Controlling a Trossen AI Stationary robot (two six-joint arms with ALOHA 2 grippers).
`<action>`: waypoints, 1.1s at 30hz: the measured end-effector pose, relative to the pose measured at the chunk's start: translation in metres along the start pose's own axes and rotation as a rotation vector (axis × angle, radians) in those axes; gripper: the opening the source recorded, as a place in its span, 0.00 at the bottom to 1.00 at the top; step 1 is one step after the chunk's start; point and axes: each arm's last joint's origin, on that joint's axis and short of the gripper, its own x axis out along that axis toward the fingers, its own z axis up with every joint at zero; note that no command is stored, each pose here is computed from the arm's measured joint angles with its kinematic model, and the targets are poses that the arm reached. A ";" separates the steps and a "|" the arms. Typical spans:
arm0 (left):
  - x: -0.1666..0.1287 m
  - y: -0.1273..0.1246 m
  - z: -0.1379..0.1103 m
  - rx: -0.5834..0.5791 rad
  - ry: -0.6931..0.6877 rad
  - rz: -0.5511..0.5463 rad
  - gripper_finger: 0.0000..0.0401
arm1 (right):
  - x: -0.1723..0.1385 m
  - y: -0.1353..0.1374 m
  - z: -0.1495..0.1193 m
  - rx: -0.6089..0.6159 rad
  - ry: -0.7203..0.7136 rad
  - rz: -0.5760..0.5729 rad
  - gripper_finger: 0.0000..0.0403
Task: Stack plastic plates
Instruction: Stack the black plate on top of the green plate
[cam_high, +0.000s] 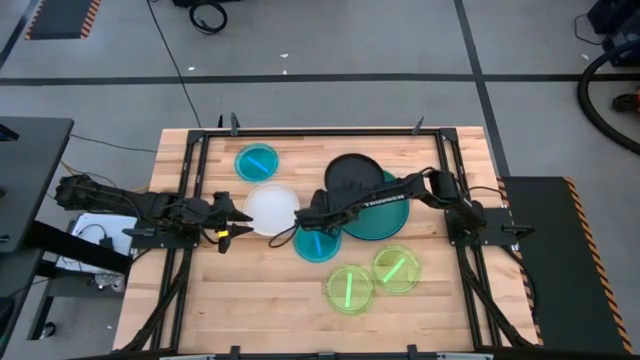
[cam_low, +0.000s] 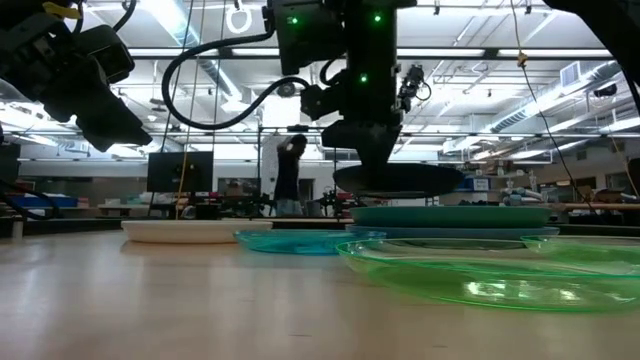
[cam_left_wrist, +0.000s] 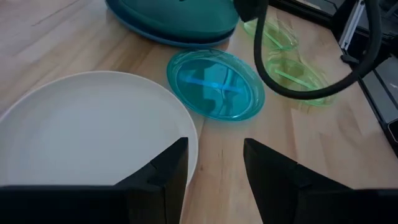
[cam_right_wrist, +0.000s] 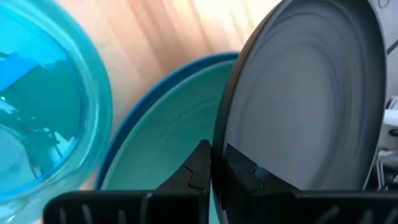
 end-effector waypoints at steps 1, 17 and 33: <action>0.000 0.000 0.000 0.001 0.003 0.001 0.40 | -0.001 0.002 -0.002 0.006 0.005 0.000 0.07; 0.000 0.002 -0.004 -0.017 0.039 0.016 0.40 | 0.009 0.031 -0.040 0.039 0.067 -0.054 0.07; 0.000 0.002 -0.005 -0.015 0.053 0.023 0.40 | 0.012 0.047 -0.061 0.017 0.070 -0.067 0.07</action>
